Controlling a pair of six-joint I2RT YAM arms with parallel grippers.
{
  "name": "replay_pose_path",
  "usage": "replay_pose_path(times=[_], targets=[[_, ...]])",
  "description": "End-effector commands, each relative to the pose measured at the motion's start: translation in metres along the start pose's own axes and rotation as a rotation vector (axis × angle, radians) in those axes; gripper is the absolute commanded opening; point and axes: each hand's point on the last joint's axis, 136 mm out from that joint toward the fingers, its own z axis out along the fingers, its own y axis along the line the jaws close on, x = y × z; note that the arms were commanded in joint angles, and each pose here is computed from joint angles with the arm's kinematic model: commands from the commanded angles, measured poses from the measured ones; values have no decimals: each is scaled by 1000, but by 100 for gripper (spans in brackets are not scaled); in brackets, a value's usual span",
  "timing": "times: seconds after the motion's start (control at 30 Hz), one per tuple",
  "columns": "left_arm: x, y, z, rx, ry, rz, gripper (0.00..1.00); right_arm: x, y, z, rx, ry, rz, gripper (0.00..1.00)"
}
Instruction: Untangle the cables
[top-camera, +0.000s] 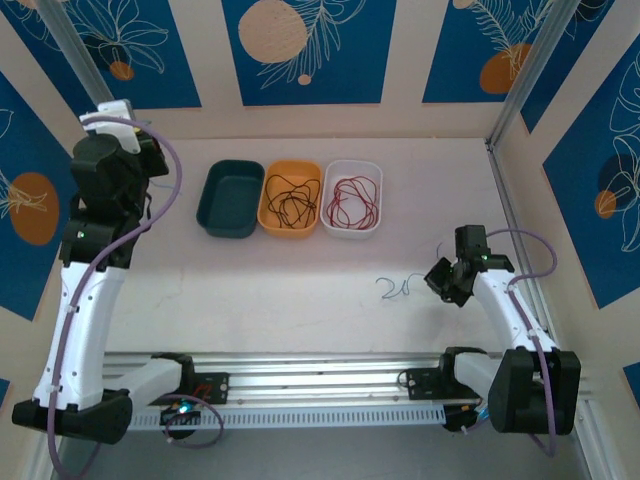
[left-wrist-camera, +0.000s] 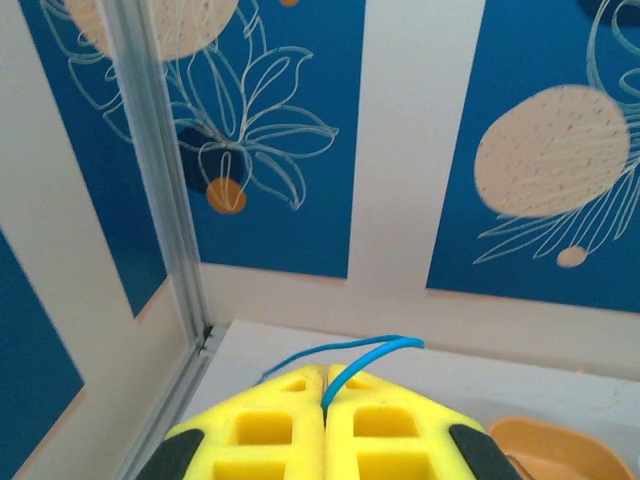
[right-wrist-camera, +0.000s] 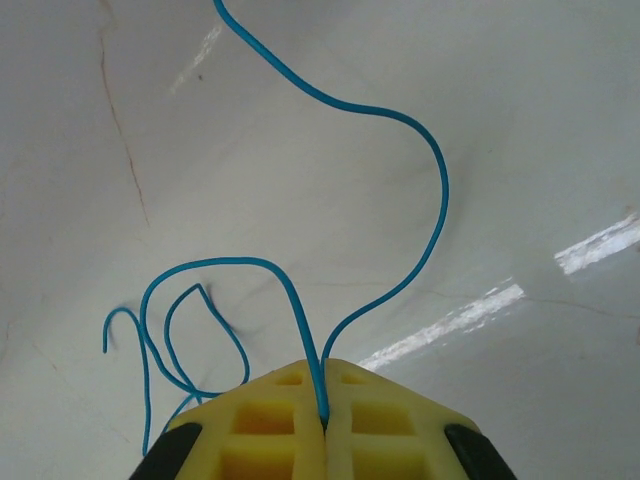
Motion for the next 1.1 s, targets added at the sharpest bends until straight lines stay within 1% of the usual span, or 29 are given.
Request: replay_pose_path(times=[0.0, 0.27, 0.43, 0.7, 0.8, 1.07], targets=[[-24, -6, 7, 28, -43, 32, 0, -1, 14, -6, -75, -9, -19, 0], [-62, -20, 42, 53, -87, 75, 0, -2, 19, -16, -97, -23, -38, 0], [-68, -36, 69, 99, -90, 77, 0, -2, 20, -16, -99, -22, -35, 0], [-61, -56, 103, 162, -70, 48, 0, -2, 23, -16, -104, -20, -34, 0], [-53, -60, 114, 167, -54, 44, 0, 0, 22, -14, -101, -12, -32, 0], [-12, -60, 138, 145, 34, 69, 0, 1, 23, -10, -99, -4, -36, 0]])
